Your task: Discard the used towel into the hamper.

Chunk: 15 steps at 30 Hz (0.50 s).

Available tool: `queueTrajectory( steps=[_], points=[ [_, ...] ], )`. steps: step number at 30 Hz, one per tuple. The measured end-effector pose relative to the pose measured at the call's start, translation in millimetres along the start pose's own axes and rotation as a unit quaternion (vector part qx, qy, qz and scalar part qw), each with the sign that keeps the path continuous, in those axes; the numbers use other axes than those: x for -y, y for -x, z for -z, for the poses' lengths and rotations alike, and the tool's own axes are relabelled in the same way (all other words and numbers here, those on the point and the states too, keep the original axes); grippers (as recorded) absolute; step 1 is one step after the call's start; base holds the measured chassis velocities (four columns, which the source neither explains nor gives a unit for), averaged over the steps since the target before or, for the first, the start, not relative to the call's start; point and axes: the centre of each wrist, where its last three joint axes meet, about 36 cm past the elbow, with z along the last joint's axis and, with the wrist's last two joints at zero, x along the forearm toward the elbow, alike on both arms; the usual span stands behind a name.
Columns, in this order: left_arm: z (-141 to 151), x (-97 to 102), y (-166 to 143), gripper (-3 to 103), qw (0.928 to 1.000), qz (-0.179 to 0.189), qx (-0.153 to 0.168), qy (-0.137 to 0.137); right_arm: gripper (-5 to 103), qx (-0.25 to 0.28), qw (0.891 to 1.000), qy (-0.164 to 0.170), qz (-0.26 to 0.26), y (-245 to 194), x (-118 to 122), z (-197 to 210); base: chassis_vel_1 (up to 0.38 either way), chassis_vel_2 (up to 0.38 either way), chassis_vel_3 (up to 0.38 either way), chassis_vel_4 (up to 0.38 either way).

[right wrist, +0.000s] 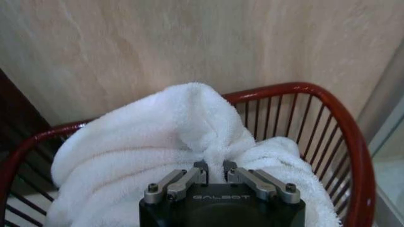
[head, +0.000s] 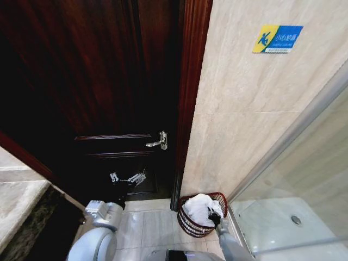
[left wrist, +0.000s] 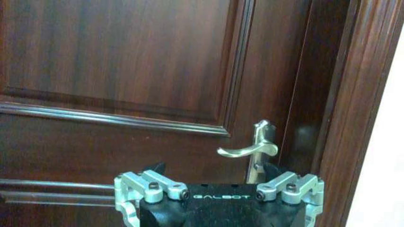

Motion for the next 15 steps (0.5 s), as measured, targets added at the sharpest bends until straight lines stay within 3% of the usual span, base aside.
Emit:
queueTrajectory(
  steps=[15],
  points=[
    [0.0, 0.0, 0.0, 100, 1.0, 0.0, 0.0, 0.0, 13, -0.11, 0.994, 0.0, 0.019, 23.1, -9.1, 23.9, 0.0, 0.0, 0.0, 0.0]
  ],
)
